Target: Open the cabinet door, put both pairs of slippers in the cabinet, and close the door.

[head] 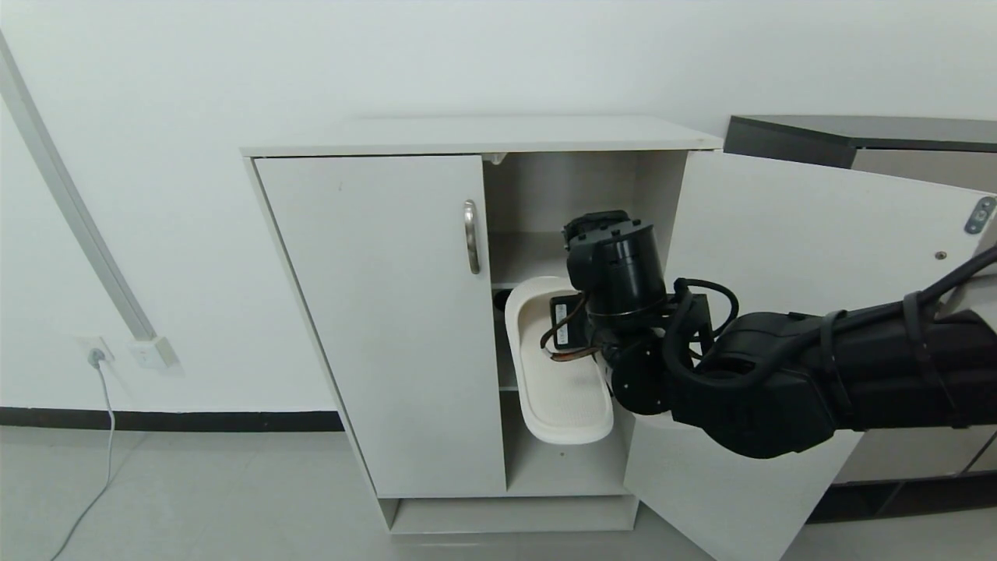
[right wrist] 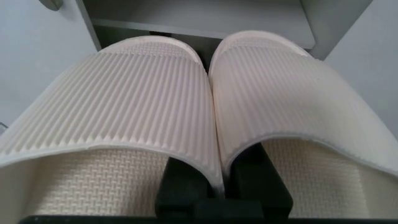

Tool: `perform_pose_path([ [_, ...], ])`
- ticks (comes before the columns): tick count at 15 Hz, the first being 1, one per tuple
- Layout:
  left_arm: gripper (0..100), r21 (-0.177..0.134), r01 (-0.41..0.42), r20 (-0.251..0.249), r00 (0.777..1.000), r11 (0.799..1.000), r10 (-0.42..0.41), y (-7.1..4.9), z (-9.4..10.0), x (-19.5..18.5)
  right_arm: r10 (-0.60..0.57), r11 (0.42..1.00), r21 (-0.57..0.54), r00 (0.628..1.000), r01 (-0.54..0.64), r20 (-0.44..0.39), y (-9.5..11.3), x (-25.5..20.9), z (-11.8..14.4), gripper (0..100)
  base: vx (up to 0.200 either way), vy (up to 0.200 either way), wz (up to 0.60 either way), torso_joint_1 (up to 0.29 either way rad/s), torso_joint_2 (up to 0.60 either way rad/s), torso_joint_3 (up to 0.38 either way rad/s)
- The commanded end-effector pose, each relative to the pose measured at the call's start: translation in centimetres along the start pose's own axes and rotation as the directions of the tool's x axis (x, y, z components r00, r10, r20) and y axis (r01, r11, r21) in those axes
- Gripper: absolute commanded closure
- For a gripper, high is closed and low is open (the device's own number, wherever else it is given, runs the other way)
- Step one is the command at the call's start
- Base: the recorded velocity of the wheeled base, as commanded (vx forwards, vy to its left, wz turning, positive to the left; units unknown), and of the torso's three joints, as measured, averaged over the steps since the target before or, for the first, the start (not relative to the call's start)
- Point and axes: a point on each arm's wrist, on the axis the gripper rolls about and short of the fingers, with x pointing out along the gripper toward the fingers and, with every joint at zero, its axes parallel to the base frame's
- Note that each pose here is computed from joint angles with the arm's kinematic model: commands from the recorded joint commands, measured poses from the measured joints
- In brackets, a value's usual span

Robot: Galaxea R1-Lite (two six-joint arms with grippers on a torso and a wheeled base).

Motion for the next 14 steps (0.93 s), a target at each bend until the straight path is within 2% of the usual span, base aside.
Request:
perform_pose_path([
  [1,100,-0.001,0.0,0.0,1.0,1.0,0.0,0.0,0.0,0.0,-0.002,1.0,0.0,1.0,0.002,0.0,0.02,0.04,-0.04,100,0.0,0.0,0.0,0.0,0.0,0.0],
  [2,100,-0.001,0.0,0.001,1.0,1.0,0.0,0.0,0.0,-0.01,-0.002,1.0,-0.001,1.0,0.002,-0.002,0.0,0.05,-0.12,100,0.0,0.0,0.0,0.0,0.0,0.0],
  [14,100,0.0,0.004,-0.001,1.0,1.0,-0.004,-0.01,0.0,0.0,-0.014,1.0,-0.01,1.0,0.014,-0.022,-0.22,0.44,-1.01,100,0.2,0.0,0.0,0.003,0.0,0.004],
])
